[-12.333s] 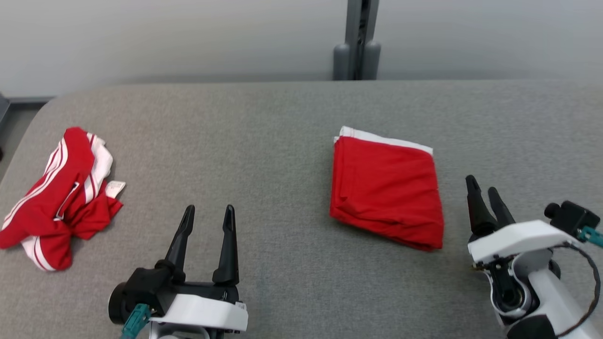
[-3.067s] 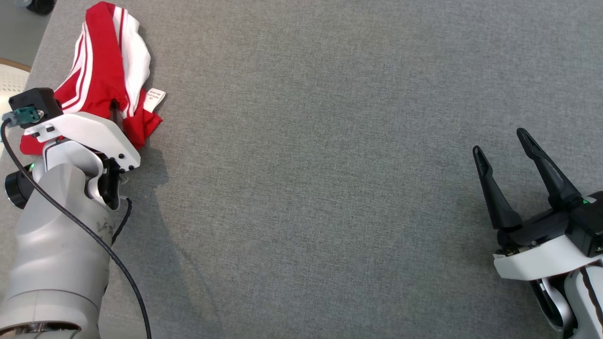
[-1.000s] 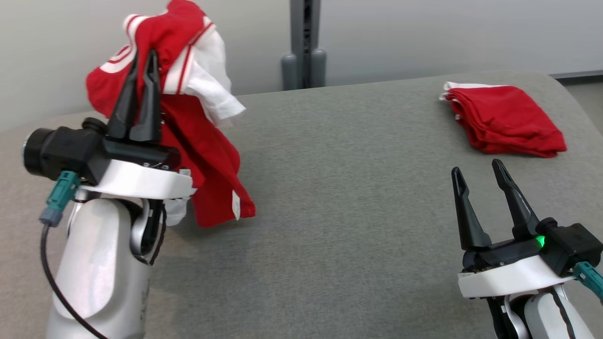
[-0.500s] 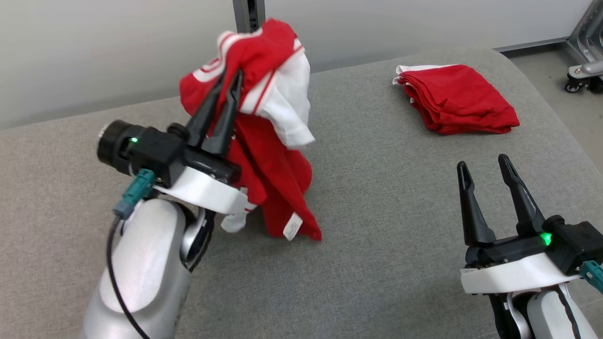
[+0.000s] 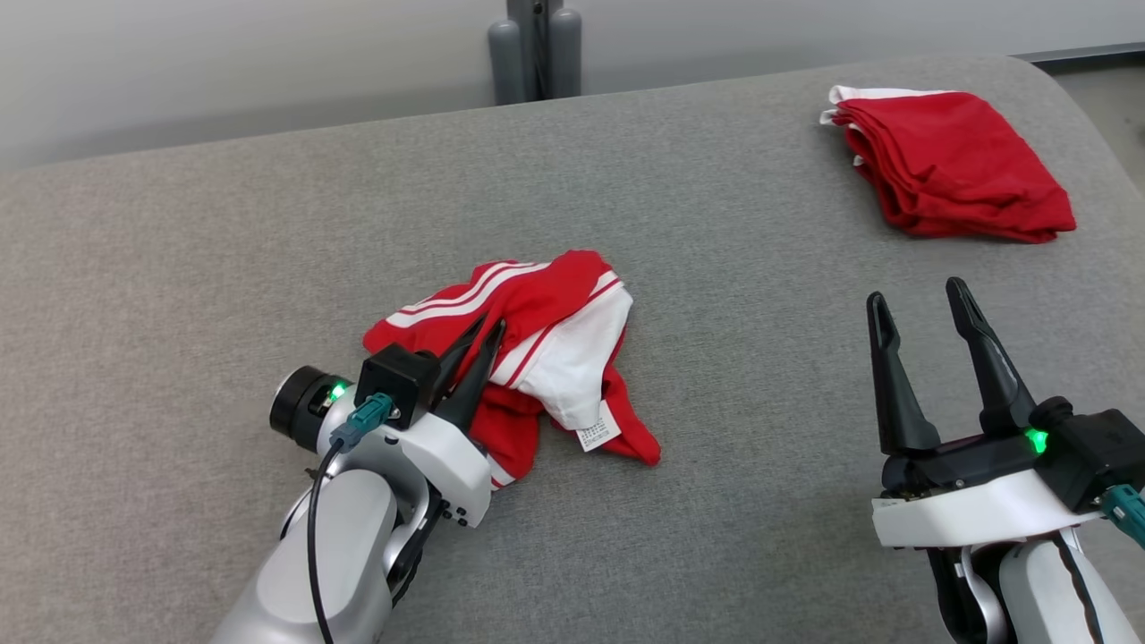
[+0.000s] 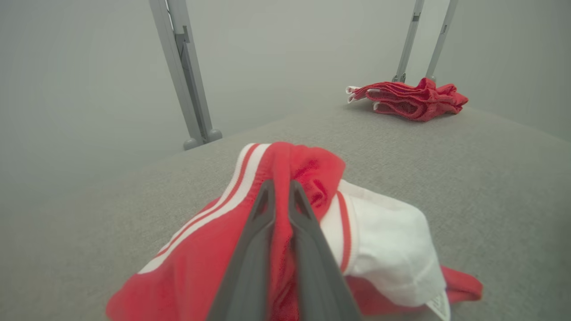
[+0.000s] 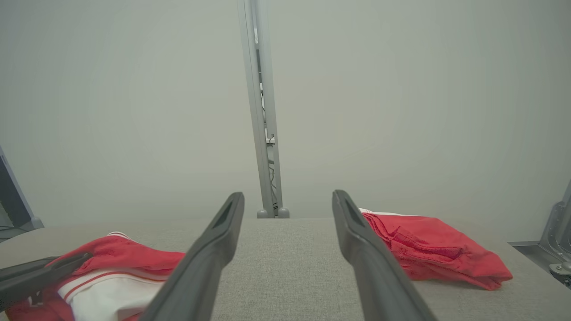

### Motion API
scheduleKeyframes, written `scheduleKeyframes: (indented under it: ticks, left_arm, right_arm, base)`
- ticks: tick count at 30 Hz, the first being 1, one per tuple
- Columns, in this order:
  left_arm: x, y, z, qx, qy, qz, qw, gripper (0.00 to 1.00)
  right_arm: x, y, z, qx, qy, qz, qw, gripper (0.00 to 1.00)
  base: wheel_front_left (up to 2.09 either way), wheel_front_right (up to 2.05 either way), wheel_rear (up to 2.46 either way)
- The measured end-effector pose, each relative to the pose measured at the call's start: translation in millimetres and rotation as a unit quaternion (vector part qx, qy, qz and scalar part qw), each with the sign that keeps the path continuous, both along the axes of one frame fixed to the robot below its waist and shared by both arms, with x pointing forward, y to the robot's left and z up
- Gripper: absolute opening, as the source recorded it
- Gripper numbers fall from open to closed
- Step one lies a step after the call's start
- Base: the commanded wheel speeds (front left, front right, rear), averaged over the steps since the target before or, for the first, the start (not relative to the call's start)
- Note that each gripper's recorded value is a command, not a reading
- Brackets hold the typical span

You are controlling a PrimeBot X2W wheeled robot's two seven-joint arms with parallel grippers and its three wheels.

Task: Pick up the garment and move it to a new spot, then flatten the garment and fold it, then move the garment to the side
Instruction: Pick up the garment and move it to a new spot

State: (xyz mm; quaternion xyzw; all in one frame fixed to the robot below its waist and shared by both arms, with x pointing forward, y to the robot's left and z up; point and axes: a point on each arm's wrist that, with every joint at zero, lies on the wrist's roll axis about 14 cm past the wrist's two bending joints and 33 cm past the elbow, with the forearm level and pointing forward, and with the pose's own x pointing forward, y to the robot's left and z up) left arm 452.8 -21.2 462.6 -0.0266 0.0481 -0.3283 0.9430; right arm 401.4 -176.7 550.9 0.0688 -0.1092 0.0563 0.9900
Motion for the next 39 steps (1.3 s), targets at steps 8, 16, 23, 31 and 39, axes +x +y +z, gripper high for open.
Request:
scheduleKeyframes:
  ticks: [8, 16, 23, 31, 39]
  left_arm:
    - [-1.2, 15.3, -20.9, 0.013, 0.042, 0.030, 0.999, 0.89]
    - [11.2, 39.7, 21.4, -0.028, 0.004, 0.100, 0.995, 1.00]
    - [-2.4, 86.9, 61.1, -0.089, -0.036, 0.195, 0.976, 1.00]
    - [-28.1, 141.4, 83.7, -0.109, -0.079, 0.262, 0.956, 1.00]
    - [-68.0, 183.3, 86.1, -0.106, -0.103, 0.313, 0.938, 1.00]
  right_arm:
    - [3.6, 16.5, -4.8, -0.003, 0.006, 0.027, 1.000, 1.00]
    - [-3.8, 27.0, 3.9, -0.003, -0.004, 0.042, 0.999, 1.00]
    - [-16.5, 25.6, 9.5, 0.011, -0.009, 0.034, 0.999, 1.00]
    - [-22.4, 27.7, 15.6, 0.021, -0.017, 0.031, 0.999, 1.00]
    - [-39.5, 24.3, 12.1, 0.019, -0.016, 0.023, 0.999, 1.00]
  base:
    - [0.00, 0.00, 0.00]
    - [0.00, 0.00, 0.00]
    - [0.00, 0.00, 0.00]
    - [0.00, 0.00, 0.00]
    - [0.00, 0.00, 0.00]
